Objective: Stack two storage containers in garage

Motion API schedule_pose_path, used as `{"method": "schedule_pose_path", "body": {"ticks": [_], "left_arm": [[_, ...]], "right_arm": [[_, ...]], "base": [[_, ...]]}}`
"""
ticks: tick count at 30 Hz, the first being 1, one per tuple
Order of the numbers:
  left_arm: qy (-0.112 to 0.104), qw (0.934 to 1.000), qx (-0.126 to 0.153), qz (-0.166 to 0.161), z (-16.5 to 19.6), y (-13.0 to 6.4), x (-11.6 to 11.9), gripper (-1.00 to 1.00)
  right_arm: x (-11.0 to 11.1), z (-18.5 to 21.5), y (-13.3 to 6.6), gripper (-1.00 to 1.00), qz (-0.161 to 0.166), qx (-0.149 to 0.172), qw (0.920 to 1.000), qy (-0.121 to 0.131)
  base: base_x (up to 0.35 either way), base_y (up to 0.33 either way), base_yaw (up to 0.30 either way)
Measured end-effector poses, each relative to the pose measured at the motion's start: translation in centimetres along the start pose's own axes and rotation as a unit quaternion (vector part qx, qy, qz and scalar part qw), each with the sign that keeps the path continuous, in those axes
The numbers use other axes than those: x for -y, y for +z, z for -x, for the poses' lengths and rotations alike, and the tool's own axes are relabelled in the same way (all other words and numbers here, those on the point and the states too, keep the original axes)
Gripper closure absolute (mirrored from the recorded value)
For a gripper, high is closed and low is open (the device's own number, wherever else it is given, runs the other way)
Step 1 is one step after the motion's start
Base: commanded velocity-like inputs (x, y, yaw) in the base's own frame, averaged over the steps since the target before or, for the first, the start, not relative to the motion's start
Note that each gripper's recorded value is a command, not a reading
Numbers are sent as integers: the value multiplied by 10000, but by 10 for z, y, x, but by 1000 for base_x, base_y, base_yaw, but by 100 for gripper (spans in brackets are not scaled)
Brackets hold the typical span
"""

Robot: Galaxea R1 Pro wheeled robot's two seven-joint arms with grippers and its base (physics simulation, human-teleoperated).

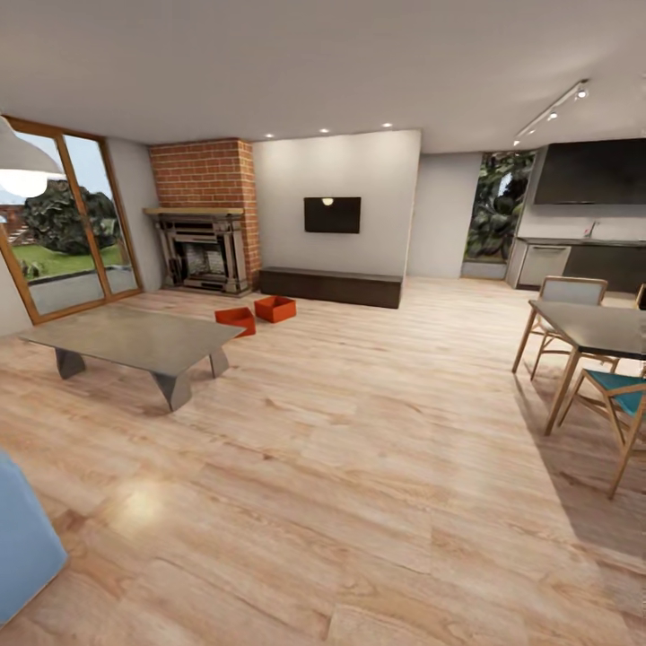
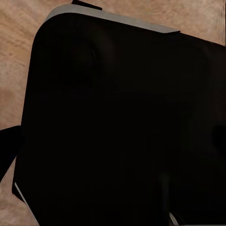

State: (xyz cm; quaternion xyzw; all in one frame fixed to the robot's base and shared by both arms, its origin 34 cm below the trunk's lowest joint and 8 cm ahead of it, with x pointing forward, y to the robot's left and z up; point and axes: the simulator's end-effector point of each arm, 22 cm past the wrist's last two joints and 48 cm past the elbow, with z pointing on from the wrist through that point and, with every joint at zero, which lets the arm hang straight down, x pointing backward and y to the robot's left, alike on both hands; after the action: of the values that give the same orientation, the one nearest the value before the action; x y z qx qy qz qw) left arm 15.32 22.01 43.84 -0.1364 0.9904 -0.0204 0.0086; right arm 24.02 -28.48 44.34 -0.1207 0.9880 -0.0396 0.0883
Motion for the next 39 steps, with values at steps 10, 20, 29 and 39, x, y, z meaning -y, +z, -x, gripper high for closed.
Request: {"method": "schedule_pose_path", "body": {"ticks": [10, 20, 29, 39], "left_arm": [[2, 10000, -1, 1, 0, 0, 0, -100], [3, 10000, -59, 2, -3, 0, 0, -100], [-11, 10000, -71, 4, -4, 0, 0, -100], [-111, 9982, 577, 80, 67, -4, -12, -100]], "right_arm": [[0, 0, 0, -100, 3, 1, 10000, -10], [0, 0, 0, -100, 3, -4, 10000, -6], [1, -1, 0, -100, 0, -16, 10000, -21], [0, -2, 0, -100, 3, -43, 10000, -18]], "base": [[323, 0, -231], [323, 0, -38], [323, 0, 0], [323, 0, 0]]}}
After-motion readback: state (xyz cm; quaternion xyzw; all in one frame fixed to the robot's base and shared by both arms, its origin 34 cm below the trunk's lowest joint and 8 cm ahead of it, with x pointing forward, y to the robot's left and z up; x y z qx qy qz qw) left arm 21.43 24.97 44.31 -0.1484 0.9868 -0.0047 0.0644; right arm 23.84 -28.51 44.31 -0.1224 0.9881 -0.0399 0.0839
